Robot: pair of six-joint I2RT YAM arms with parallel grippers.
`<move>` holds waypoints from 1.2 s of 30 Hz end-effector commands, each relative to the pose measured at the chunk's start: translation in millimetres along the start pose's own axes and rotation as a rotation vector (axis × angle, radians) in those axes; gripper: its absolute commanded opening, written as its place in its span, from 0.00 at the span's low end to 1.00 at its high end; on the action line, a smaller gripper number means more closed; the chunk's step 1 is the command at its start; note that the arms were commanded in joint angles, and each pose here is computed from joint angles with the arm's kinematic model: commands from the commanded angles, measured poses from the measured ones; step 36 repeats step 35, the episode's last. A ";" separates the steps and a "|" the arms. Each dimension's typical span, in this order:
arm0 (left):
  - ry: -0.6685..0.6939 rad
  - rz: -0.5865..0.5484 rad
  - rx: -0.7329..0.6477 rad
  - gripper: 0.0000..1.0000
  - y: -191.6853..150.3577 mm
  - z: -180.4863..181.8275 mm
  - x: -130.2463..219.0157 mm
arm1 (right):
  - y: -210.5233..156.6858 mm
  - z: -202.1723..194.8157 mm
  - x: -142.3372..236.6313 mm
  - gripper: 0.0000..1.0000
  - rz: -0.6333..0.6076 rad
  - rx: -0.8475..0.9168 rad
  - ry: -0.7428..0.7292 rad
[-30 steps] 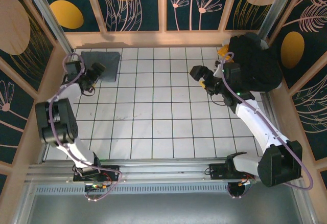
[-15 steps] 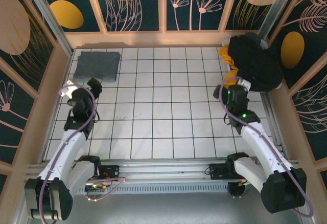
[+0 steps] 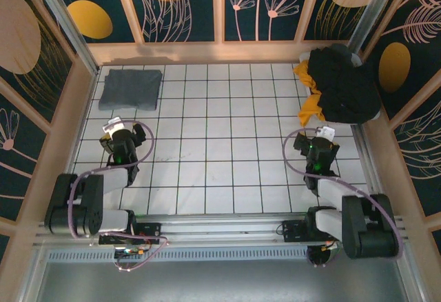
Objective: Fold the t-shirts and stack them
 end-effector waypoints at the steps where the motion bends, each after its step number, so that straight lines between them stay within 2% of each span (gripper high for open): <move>1: -0.091 -0.147 0.013 0.99 29.9 -14.6 -8.9 | 37.8 -1.8 -9.7 0.99 -0.198 -0.052 0.076; 4: -0.163 -0.164 0.001 0.99 27.3 -15.2 -1.7 | 44.2 -3.5 -18.8 0.99 -0.240 -0.067 0.093; 6: -0.227 -0.253 0.029 0.99 25.4 -7.7 18.9 | 47.7 -1.7 -22.2 0.99 -0.269 -0.073 0.118; 7: -0.212 -0.260 0.040 0.99 16.0 3.1 27.5 | 47.8 0.2 -23.2 0.99 -0.276 -0.059 0.128; 9: -0.231 -0.324 0.069 0.99 17.7 6.9 34.8 | 42.8 0.1 -23.2 0.99 -0.298 -0.058 0.130; 14: -0.228 -0.190 -0.010 0.99 14.2 -11.7 6.2 | 32.3 7.1 -27.2 0.99 -0.322 -0.032 0.160; 15: -0.232 -0.197 -0.007 0.99 14.4 -11.5 7.2 | 31.1 8.2 -29.5 0.99 -0.290 -0.029 0.151; 36: -0.222 -0.196 -0.014 0.99 14.0 -11.9 6.8 | 33.0 16.3 -31.3 0.99 -0.287 0.012 0.151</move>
Point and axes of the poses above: each hand's point on the last joint's axis, 136 mm out from that joint toward the fingers, its own x axis back along the fingers, its own z axis along the line the jaws close on, y = z × x, the point moved 7 cm from there along x, back along the fingers, and after that the axes turned 13 degrees about x, right-handed, at the moved point
